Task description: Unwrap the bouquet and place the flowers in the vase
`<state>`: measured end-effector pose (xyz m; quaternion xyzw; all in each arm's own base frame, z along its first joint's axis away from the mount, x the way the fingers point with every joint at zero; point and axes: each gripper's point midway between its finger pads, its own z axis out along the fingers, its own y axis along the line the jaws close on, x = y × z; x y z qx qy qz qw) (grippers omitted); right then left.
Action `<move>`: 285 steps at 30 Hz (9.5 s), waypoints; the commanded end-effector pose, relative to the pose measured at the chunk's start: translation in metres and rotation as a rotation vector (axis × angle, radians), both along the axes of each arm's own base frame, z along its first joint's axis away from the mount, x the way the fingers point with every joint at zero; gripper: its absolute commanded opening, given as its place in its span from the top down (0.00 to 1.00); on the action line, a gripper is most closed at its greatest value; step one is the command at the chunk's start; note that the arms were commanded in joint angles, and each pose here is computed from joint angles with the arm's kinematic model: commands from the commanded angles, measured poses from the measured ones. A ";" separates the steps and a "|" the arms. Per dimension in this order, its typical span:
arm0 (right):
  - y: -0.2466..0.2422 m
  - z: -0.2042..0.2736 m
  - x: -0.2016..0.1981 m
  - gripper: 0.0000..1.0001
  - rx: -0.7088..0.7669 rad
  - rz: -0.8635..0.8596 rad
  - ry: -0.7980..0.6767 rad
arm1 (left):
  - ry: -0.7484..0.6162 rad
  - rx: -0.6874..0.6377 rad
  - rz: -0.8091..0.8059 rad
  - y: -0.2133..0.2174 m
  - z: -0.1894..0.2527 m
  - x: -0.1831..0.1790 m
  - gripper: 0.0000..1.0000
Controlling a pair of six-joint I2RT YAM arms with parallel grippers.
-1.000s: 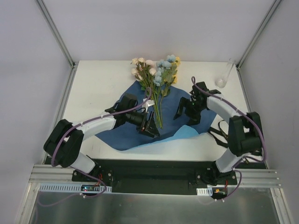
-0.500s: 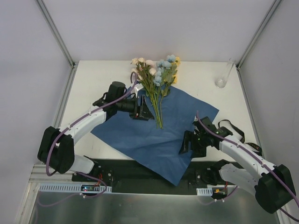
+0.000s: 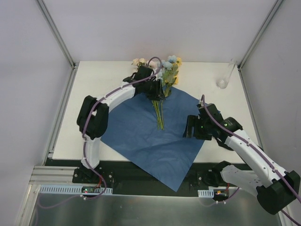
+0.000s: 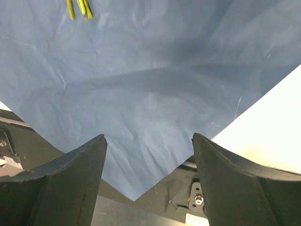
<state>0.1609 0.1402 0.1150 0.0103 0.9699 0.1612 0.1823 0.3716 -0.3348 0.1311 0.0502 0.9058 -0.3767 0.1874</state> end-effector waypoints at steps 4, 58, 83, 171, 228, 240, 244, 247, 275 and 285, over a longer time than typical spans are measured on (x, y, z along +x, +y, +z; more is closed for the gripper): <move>-0.016 0.021 0.011 0.23 -0.063 0.048 -0.126 | -0.154 0.290 0.033 -0.006 -0.032 0.066 0.59; 0.076 0.102 0.185 0.15 0.659 -0.262 -0.088 | -0.235 0.096 -0.203 -0.030 0.070 -0.023 1.00; 0.073 0.015 0.256 0.46 0.661 -0.549 0.045 | -0.196 0.050 -0.241 -0.030 0.060 -0.049 1.00; -0.261 0.376 0.392 0.99 -0.353 -0.663 -1.646 | -0.277 0.033 -0.264 0.062 0.054 -0.074 0.24; -0.267 0.237 0.352 0.03 -0.320 -0.730 -0.990 | -0.443 -0.009 -0.316 0.049 0.101 -0.108 0.22; -0.235 0.134 0.196 0.03 -0.406 -0.926 -0.439 | -0.492 -0.012 -0.373 0.036 0.111 -0.130 0.19; -0.188 0.108 0.176 0.03 -0.463 -0.792 -0.424 | -0.492 -0.008 -0.363 0.036 0.111 -0.129 0.19; -0.121 0.095 0.192 0.03 -0.348 -0.636 -0.445 | -0.493 0.008 -0.350 0.038 0.110 -0.126 0.19; 0.145 -0.058 0.278 0.64 0.180 -0.139 0.043 | -0.447 0.052 -0.351 0.038 0.088 -0.121 0.19; 0.138 -0.065 0.277 0.62 0.153 -0.136 0.040 | -0.425 0.046 -0.363 0.035 0.082 -0.122 0.19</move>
